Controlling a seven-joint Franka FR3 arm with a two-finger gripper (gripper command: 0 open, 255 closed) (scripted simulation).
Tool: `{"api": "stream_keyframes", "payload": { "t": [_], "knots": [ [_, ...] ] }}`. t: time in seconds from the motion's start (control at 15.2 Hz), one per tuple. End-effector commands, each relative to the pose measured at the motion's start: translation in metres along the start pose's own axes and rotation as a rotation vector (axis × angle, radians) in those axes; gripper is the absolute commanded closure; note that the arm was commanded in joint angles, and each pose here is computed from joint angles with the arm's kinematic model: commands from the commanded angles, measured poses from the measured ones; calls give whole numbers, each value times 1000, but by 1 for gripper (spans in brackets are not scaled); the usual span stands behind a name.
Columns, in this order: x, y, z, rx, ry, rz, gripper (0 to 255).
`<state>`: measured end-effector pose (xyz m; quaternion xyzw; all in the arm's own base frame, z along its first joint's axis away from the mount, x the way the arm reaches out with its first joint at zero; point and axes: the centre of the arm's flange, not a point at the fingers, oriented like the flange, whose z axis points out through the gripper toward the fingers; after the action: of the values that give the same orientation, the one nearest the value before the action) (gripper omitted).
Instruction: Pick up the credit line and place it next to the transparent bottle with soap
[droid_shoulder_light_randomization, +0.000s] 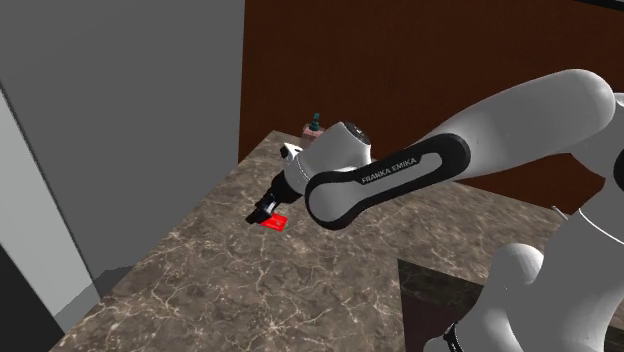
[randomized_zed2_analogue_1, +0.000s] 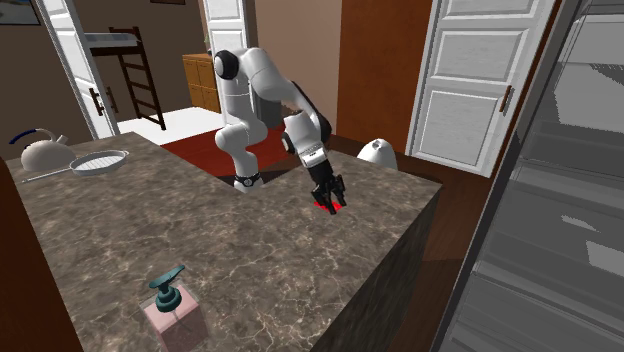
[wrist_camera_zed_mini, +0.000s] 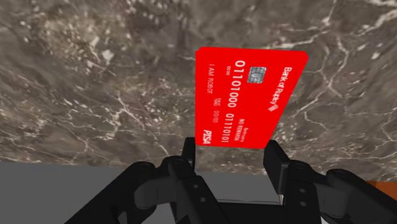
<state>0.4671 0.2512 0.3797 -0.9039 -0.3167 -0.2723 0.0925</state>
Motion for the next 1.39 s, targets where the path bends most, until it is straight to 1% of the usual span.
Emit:
{"api": "stream_keyframes", "payload": {
  "t": [0.0, 1.32],
  "knots": [
    [6, 0, -7, 0, -1, 0, 255],
    [64, 1, -95, 0, -1, 0, 255]
  ]
}}
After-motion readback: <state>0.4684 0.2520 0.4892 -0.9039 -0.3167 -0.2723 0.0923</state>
